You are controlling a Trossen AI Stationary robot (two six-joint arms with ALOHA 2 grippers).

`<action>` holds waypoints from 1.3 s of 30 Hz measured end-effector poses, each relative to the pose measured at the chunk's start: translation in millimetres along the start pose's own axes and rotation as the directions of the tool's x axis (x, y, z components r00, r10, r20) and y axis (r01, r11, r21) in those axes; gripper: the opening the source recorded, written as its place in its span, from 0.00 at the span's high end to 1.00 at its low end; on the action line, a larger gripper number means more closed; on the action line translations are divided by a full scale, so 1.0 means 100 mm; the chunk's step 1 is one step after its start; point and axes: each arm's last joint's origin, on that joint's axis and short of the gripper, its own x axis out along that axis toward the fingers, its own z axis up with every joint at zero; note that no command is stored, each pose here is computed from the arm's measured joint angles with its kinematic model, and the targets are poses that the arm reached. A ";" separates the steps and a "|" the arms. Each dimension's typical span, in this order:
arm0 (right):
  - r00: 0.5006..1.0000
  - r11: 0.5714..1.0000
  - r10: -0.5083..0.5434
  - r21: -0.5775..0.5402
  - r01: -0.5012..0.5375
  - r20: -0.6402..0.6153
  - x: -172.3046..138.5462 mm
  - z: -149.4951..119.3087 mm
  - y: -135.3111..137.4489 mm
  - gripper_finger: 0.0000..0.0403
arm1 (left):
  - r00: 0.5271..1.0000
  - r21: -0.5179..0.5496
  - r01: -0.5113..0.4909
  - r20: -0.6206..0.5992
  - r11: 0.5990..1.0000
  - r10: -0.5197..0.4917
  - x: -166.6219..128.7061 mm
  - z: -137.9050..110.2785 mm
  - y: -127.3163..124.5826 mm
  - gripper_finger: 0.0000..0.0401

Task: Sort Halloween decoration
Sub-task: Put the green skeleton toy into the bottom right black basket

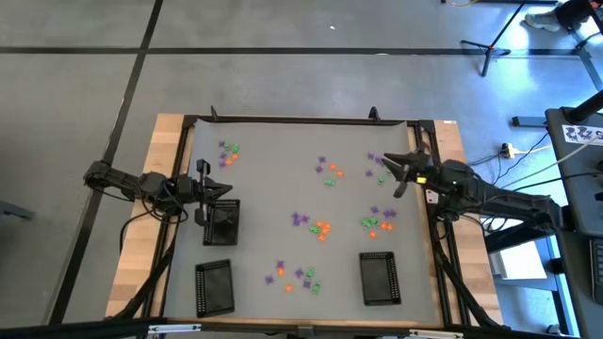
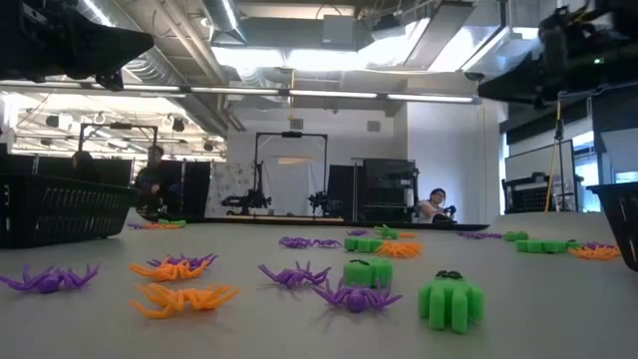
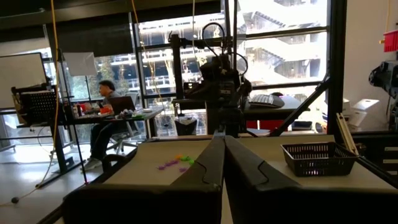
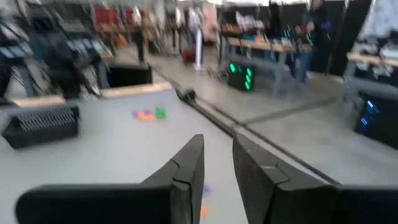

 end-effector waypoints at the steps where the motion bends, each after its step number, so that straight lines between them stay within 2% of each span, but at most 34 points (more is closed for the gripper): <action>1: 1.000 1.000 -0.008 -0.008 0.007 -0.024 0.03 0.01 0.00 0.79 | 1.000 0.000 0.000 0.000 1.000 0.000 0.00 0.00 0.00 1.00; 9: 0.984 0.999 -0.010 -0.052 0.001 -0.178 0.22 -0.05 0.06 0.79 | 1.000 0.000 0.000 0.000 1.000 0.000 0.00 0.00 0.00 1.00; 16: 0.918 0.999 -0.032 -0.047 0.014 -0.394 0.31 -0.30 0.08 0.79 | 1.000 0.000 0.000 0.000 1.000 0.000 0.00 0.00 0.00 1.00; 21: 0.860 0.990 -0.138 -0.036 0.139 -0.491 0.32 -0.42 0.06 0.79 | 1.000 0.000 0.000 0.000 1.000 0.000 0.00 0.00 0.00 1.00; 24: 0.830 0.982 -0.162 -0.008 0.186 -0.533 0.31 -0.46 0.04 0.79 | 1.000 0.000 0.000 0.000 1.000 0.000 0.00 0.00 0.00 1.00; 28: 0.792 0.973 -0.178 0.016 0.231 -0.584 0.32 -0.32 -0.06 0.79 | 1.000 0.000 0.000 0.000 1.000 0.000 0.00 0.00 0.00 1.00; 33: 0.751 0.970 -0.139 0.064 0.235 -0.646 0.33 -0.08 -0.16 0.79 | 1.000 0.000 0.000 0.000 1.000 0.000 0.00 0.00 0.00 1.00; 39: 0.787 0.971 -0.083 0.128 0.202 -0.612 0.43 -0.09 -0.17 0.79 | 1.000 0.000 0.000 0.000 1.000 0.000 0.00 0.00 0.00 1.00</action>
